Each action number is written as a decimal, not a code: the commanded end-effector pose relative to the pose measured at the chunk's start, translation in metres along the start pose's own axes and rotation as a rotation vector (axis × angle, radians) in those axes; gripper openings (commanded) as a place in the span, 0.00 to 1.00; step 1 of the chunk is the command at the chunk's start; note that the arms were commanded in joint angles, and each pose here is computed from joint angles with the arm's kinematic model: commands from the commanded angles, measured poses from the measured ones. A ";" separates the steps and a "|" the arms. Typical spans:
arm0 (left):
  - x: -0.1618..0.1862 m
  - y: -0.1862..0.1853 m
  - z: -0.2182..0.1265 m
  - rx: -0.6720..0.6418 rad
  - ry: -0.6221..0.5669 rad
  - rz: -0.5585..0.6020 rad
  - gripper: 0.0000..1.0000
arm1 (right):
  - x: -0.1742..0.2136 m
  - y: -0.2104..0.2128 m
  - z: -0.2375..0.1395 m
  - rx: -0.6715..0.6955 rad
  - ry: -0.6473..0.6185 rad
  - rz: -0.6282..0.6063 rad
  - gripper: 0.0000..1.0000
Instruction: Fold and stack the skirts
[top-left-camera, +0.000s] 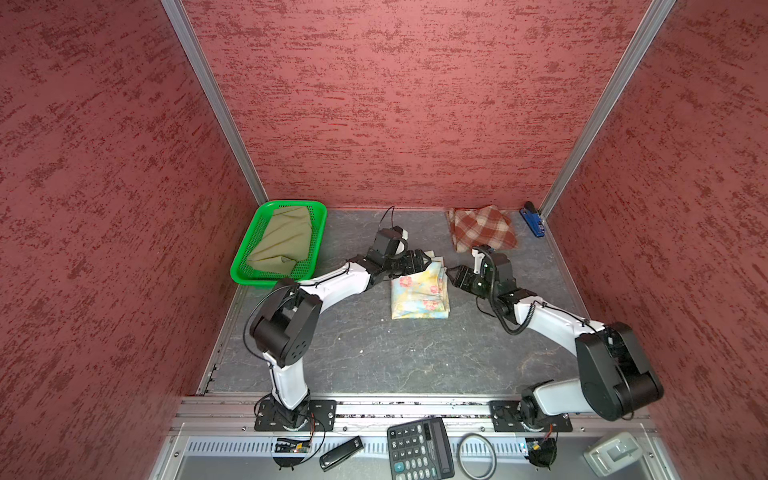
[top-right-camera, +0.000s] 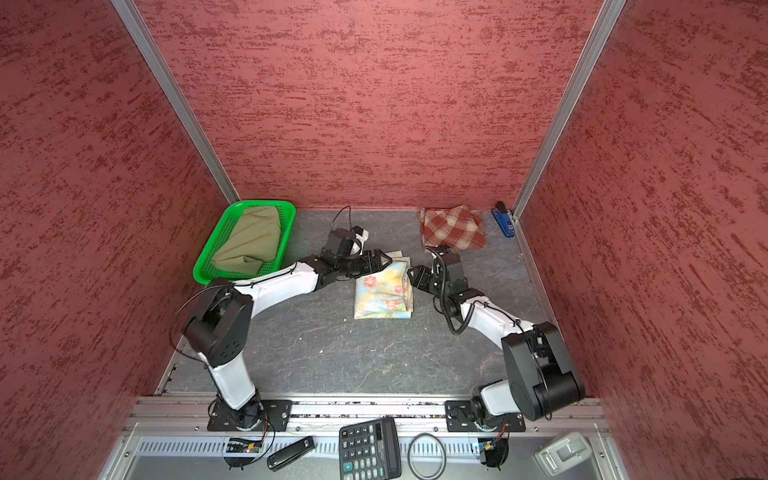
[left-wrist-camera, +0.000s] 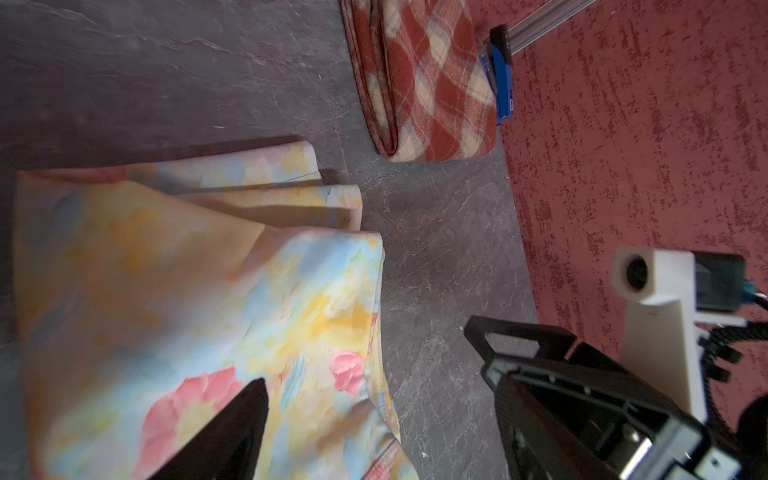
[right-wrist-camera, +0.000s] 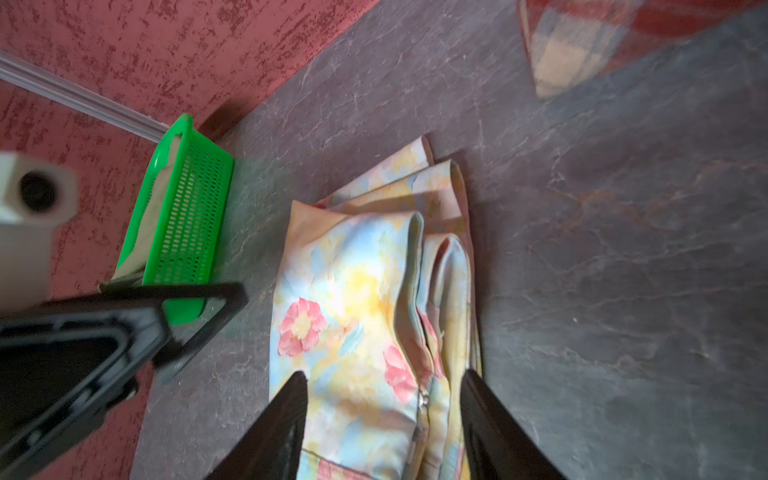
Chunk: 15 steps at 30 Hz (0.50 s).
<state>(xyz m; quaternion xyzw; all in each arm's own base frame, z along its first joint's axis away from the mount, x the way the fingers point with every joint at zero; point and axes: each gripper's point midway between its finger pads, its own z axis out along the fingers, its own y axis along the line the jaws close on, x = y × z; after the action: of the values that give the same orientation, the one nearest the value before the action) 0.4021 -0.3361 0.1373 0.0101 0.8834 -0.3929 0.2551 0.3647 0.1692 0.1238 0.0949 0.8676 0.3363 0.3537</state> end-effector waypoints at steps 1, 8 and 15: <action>0.001 0.002 0.026 0.069 0.066 0.018 0.86 | -0.001 0.022 -0.010 -0.107 -0.024 -0.044 0.57; 0.003 0.002 0.072 0.149 0.094 0.008 0.86 | 0.021 0.030 -0.014 -0.186 0.012 -0.078 0.54; 0.013 0.028 0.096 0.116 0.128 -0.028 0.85 | 0.037 0.051 -0.003 -0.231 0.047 -0.146 0.50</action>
<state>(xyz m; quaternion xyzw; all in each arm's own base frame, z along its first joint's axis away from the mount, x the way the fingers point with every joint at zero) 0.4364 -0.3826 0.0609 0.0345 0.8788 -0.4356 0.1917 0.3288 0.2065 0.1261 0.0139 0.8492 0.3964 0.3485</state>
